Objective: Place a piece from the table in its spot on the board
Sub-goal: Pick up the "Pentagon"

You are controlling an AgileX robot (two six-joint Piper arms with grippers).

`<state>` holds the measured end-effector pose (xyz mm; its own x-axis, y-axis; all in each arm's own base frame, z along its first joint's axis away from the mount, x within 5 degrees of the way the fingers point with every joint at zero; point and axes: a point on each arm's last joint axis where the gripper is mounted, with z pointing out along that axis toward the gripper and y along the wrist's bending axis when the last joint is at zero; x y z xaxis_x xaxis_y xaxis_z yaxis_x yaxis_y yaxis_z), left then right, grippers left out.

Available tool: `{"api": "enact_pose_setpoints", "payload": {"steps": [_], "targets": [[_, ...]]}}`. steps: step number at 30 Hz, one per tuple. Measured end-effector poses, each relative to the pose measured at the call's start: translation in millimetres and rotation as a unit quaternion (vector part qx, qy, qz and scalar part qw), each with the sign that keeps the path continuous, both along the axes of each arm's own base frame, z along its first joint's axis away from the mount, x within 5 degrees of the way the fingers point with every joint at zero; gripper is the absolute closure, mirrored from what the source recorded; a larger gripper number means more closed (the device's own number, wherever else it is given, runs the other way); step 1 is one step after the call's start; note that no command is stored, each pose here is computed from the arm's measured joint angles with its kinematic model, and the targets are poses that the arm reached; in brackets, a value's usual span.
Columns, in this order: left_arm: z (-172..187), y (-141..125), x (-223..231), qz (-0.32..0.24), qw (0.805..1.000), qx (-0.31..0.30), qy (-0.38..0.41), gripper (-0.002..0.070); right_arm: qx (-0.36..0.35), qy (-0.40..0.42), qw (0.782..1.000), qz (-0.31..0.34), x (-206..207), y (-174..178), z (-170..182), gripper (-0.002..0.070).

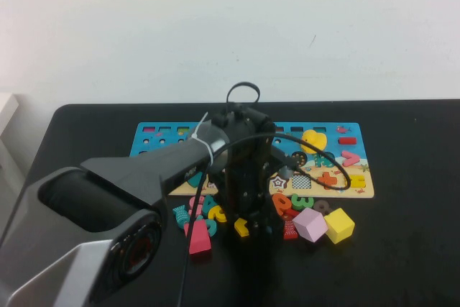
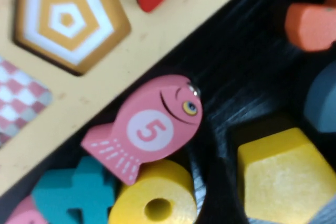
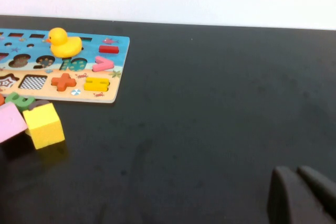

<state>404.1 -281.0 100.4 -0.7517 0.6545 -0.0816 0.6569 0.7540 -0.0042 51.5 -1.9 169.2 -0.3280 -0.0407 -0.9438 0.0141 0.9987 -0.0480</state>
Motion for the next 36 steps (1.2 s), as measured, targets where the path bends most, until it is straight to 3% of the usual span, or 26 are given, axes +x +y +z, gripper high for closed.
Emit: {"api": "enact_pose_setpoints", "payload": {"steps": [6,11,16,26,36], "targets": [[-4.1,0.2,-0.6,0.0,1.0,0.003,0.006,0.0263,0.0,0.001,1.0,0.0,0.0,0.0,-0.1,0.0657],[-3.5,0.1,-0.2,-0.002,1.0,0.004,0.005,0.0363,0.0,0.001,1.0,0.0,0.0,0.0,-0.1,0.0657],[-2.5,0.5,-0.7,-0.002,1.0,0.005,0.007,0.0363,0.0,0.001,1.0,0.0,0.0,0.0,-0.1,0.0657],[33.8,5.0,1.7,0.005,0.999,0.012,-0.031,0.0363,0.0,0.001,1.0,0.0,0.0,0.0,-0.1,0.0657],[54.7,-4.2,20.2,0.064,0.993,-0.054,-0.087,0.0363,0.0,0.001,1.0,0.0,-0.1,0.0,-0.2,0.0657]]}}
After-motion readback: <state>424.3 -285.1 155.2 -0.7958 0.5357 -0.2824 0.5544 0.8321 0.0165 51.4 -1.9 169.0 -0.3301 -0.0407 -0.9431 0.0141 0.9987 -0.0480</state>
